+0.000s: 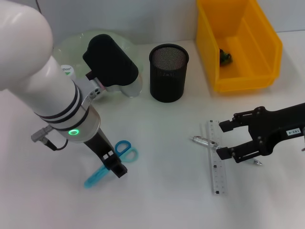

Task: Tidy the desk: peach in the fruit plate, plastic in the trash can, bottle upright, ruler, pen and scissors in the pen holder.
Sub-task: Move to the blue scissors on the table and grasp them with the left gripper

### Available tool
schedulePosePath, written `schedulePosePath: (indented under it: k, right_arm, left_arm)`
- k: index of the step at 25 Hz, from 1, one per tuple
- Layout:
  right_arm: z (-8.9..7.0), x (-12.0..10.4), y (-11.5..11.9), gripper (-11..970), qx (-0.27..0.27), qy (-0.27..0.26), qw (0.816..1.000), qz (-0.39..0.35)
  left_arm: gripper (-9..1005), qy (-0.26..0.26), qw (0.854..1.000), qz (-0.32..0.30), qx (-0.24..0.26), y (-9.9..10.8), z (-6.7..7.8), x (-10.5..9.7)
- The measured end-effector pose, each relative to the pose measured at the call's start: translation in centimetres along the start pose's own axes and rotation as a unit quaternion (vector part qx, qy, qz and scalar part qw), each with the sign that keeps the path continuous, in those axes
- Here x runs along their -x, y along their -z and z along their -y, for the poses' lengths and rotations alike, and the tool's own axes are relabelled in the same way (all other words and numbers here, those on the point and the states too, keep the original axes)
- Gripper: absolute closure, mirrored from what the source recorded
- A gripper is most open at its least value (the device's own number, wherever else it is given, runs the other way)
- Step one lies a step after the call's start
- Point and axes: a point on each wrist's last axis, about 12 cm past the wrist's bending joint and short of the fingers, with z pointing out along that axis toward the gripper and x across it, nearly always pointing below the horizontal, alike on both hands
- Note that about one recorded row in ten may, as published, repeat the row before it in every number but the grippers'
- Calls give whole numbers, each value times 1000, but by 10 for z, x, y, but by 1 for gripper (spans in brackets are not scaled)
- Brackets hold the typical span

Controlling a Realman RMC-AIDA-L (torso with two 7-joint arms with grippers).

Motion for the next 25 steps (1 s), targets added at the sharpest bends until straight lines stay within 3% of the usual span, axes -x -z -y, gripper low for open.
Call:
schedulePosePath:
  k: [25]
  right_arm:
    - [0, 7, -9, 139, 7, 8, 1000, 2]
  left_arm:
    - [222, 16, 1000, -18, -2, -15, -6, -4]
